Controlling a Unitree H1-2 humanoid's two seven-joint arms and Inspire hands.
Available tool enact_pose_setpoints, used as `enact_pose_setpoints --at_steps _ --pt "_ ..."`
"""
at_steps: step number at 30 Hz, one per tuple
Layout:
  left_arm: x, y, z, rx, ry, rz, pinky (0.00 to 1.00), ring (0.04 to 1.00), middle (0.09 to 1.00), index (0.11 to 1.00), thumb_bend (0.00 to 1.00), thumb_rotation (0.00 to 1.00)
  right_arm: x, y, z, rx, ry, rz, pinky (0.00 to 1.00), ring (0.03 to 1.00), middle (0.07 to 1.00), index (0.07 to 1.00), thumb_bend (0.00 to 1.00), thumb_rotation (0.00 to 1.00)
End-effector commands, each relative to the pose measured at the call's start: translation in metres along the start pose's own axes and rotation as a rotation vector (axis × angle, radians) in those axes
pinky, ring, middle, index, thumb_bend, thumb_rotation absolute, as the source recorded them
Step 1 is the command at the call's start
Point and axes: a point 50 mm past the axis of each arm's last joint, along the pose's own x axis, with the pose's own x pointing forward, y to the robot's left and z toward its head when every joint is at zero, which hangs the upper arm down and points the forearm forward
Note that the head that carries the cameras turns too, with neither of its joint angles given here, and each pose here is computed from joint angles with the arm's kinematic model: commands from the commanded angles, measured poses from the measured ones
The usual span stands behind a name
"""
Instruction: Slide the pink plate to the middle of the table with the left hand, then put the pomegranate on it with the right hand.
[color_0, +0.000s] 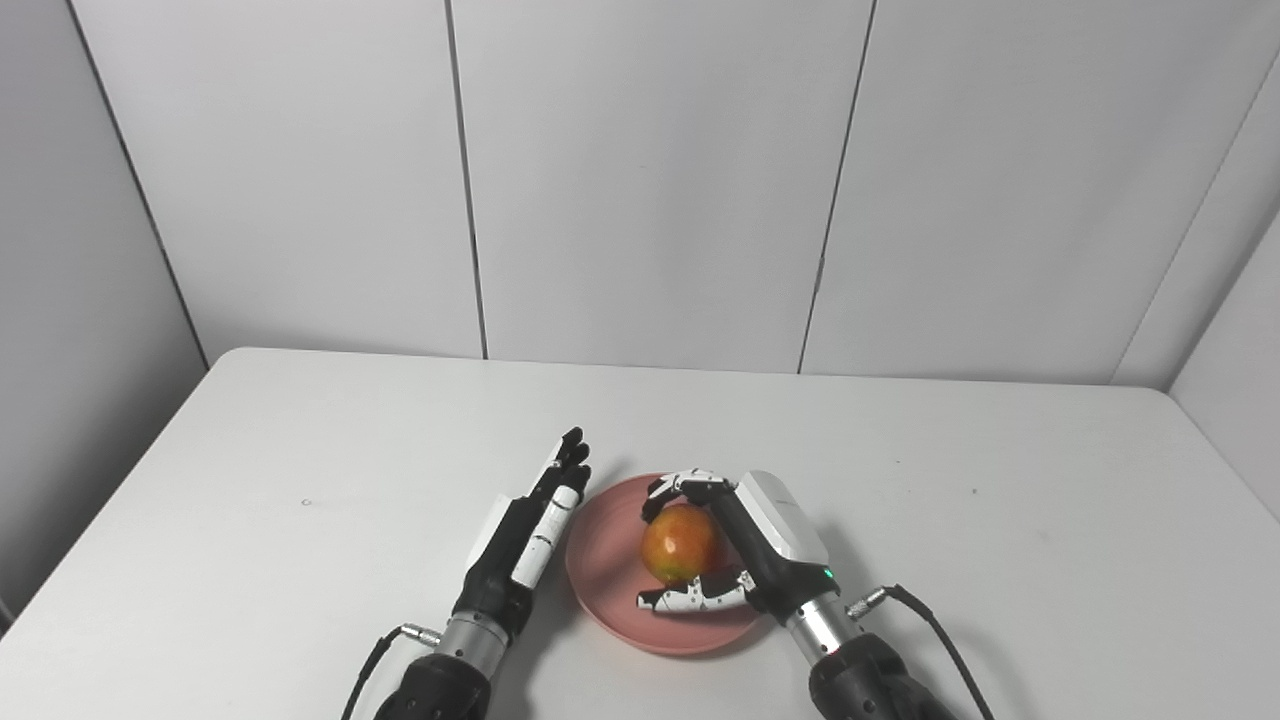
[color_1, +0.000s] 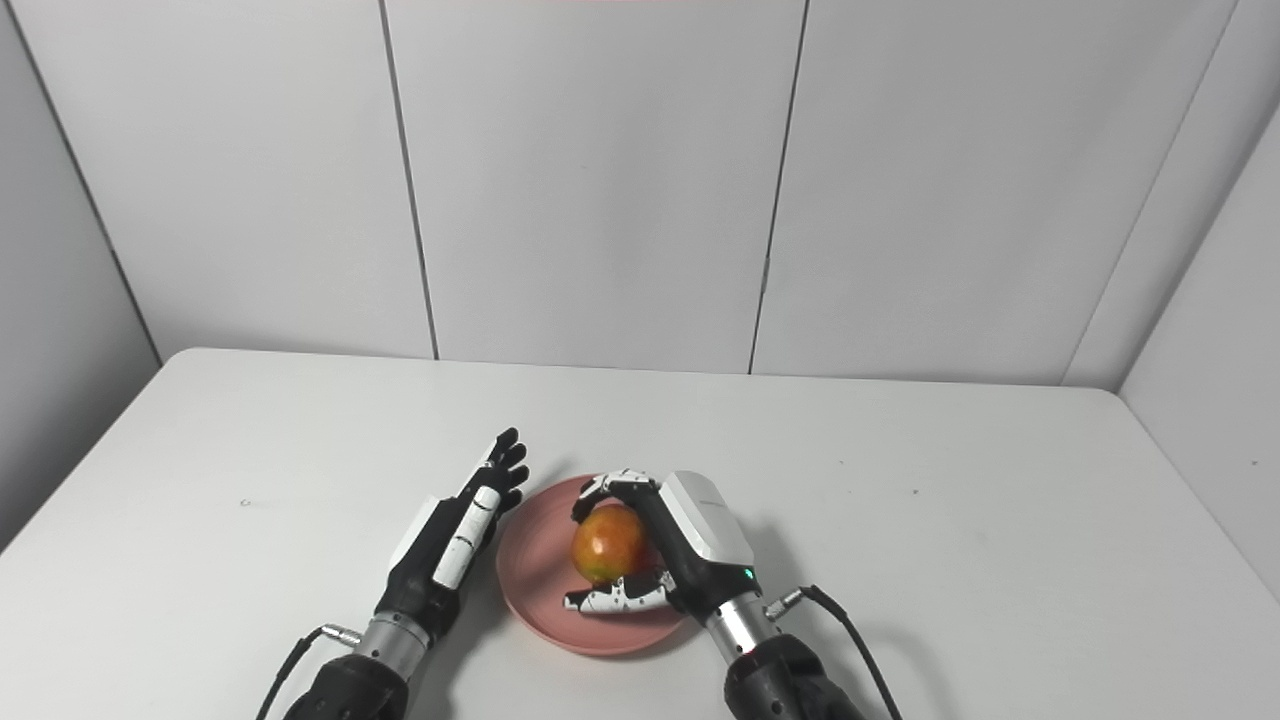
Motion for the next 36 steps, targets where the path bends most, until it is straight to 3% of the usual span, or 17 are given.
enact_pose_setpoints --at_steps 1,3,11,18,26,30,36 --pt "0.003 -0.002 0.007 0.011 -0.024 0.002 0.98 0.986 1.000 0.994 0.61 1.00 0.013 -0.016 0.012 -0.024 -0.068 -0.027 0.75 0.807 0.796 0.697 0.58 0.38" --pt "0.003 -0.002 0.006 0.012 -0.025 0.000 0.98 0.990 1.000 0.996 0.62 1.00 0.012 -0.017 0.012 -0.022 -0.078 -0.014 0.77 0.833 0.821 0.750 0.60 0.45" --pt "0.003 -0.001 0.007 0.019 -0.030 -0.003 0.97 0.990 1.000 0.997 0.61 1.00 0.010 -0.020 0.012 -0.020 -0.094 0.008 0.85 0.888 0.887 0.830 0.64 0.57" --pt "0.003 0.000 0.004 0.024 -0.025 -0.004 0.98 0.995 1.000 1.000 0.62 1.00 0.003 -0.026 0.016 0.045 -0.141 0.009 0.86 0.911 0.924 0.891 0.65 0.60" --pt "0.003 0.000 0.004 0.018 -0.029 0.005 0.97 0.973 0.996 0.994 0.61 1.00 -0.012 -0.042 0.024 0.159 -0.209 -0.119 0.90 0.956 0.974 0.971 0.62 0.69" --pt "0.003 0.001 0.004 0.019 -0.036 0.006 0.96 0.968 0.996 0.995 0.60 1.00 -0.023 -0.052 0.020 0.219 -0.184 -0.197 0.91 0.962 0.990 0.993 0.62 0.76" --pt "0.003 0.004 0.003 0.013 -0.037 0.009 0.96 0.984 1.000 1.000 0.59 1.00 -0.039 -0.062 0.008 0.277 -0.116 -0.246 0.96 0.977 1.000 1.000 0.63 0.87"
